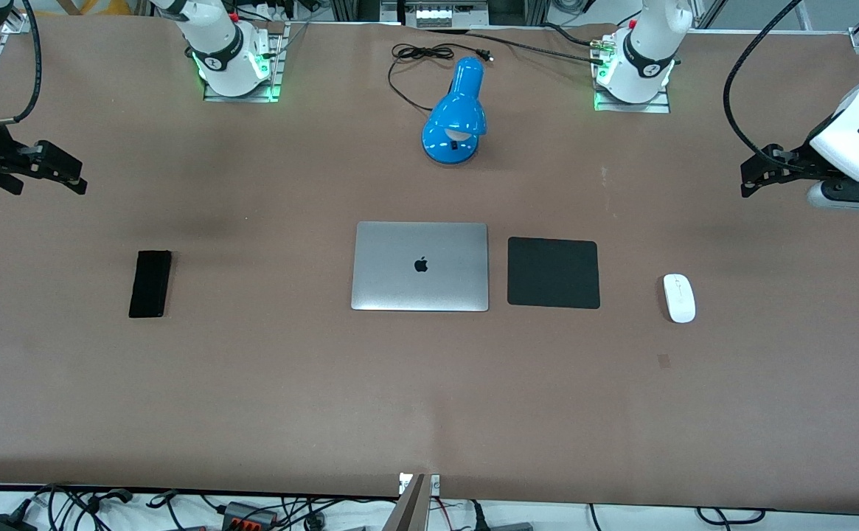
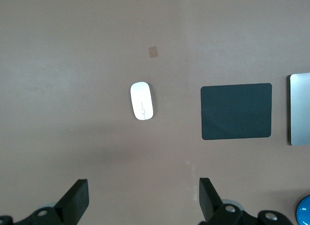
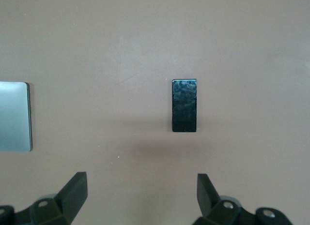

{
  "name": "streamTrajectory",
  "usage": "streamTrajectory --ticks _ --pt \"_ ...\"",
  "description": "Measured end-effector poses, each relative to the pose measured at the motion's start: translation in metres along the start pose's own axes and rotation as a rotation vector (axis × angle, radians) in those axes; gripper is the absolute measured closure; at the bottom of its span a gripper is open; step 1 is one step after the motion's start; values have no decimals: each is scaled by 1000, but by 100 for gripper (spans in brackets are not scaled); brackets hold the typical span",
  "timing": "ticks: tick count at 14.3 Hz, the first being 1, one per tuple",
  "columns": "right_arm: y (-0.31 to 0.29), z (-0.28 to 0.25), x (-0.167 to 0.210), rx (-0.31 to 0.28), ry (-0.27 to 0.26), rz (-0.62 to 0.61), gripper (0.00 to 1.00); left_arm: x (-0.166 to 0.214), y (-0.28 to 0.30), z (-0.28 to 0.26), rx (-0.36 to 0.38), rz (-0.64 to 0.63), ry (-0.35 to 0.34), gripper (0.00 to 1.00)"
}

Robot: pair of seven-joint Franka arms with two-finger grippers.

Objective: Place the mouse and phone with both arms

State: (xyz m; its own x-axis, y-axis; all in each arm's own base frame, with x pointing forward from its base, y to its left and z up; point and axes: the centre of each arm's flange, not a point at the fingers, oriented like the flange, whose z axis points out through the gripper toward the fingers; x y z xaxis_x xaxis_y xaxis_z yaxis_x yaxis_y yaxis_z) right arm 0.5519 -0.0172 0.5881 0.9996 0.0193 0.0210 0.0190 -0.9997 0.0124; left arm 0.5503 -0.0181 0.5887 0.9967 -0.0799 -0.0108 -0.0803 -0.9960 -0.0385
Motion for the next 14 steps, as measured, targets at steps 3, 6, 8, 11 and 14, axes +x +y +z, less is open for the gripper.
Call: streamTrajectory --ticks 3,6,8,11,14 --pt "1 0 0 0 1 2 0 0 0 0 0 0 0 0" --pt "1 -1 0 0 2 2 0 0 0 0 0 1 0 0" --pt "1 -1 0 0 2 2 0 0 0 0 0 -2 0 0" --pt "3 1 0 0 -5 6 0 0 1 1 0 -6 -4 0" --pt "4 14 4 1 -29 5 0 -2 4 13 -2 -1 -71 0"
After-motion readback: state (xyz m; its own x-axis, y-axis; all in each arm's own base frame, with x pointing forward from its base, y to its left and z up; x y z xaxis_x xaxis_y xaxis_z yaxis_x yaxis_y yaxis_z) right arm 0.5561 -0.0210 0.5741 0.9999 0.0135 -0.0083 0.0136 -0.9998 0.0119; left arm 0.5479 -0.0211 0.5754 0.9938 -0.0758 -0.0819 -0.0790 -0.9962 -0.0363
